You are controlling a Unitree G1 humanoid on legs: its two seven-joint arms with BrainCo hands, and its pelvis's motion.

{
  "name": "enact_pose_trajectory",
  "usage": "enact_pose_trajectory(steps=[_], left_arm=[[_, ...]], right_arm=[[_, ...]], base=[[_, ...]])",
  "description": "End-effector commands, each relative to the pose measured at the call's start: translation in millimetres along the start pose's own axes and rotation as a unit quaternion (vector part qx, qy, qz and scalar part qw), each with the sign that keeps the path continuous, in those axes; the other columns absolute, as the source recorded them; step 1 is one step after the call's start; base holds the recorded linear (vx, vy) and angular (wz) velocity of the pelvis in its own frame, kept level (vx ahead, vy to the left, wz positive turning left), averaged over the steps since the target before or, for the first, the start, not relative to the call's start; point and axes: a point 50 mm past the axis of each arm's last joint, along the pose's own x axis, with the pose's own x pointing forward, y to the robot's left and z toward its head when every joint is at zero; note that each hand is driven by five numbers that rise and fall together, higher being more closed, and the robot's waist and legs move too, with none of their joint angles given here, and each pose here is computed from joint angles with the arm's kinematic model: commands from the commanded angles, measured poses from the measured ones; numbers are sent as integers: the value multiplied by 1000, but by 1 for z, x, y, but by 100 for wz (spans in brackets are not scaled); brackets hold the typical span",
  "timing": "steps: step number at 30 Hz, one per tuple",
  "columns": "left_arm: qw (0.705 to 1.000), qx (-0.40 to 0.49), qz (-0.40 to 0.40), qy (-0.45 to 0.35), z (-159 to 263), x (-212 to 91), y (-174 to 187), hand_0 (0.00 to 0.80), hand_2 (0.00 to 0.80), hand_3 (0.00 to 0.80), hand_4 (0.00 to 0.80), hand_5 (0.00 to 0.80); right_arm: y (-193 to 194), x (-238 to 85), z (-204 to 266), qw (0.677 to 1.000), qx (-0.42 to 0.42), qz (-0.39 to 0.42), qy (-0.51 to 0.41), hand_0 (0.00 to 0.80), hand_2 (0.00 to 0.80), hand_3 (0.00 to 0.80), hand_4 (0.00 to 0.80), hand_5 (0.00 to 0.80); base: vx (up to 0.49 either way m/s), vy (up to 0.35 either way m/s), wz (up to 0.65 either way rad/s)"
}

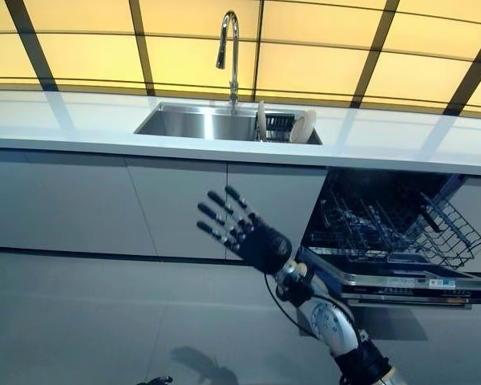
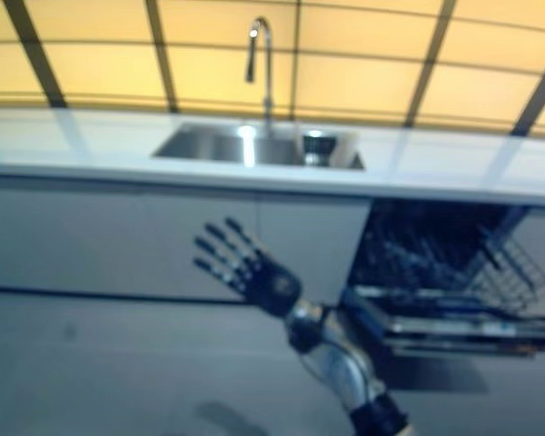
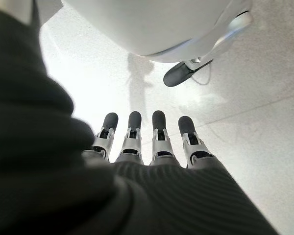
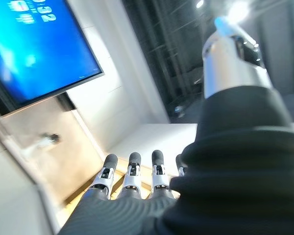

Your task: Take plates into dishwasher

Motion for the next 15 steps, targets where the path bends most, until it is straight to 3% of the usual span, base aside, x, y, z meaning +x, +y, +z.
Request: enact_pose_trajectory(steps=[1,3,5,8,15], left_arm=[[1000,22,13,-10,17,3,6,0,0,0,0,0],[1000,17,14,-7,17,4,5,0,0,0,0,0],[1000,18,15,-1,13,4,4,0,0,0,0,0],[1000,20,17,10,8,4,5,0,0,0,0,0],[998,15,21,50,-9,2,12,0,0,0,0,0]], right_arm=[[27,30,59,983,-135,37,-120,0,0,0,0,0],[27,30,77,960,-245,-7,-137,0,0,0,0,0],[27,29,103,915,-364,-63,-161,0,0,0,0,0],[32,31,127,874,-438,-98,-187,0,0,0,0,0],[39,44,171,832,-491,-137,-219,0,0,0,0,0]], base=[[7,139,-16],[11,161,-18],[22,183,-4],[38,187,-10],[183,43,-3]])
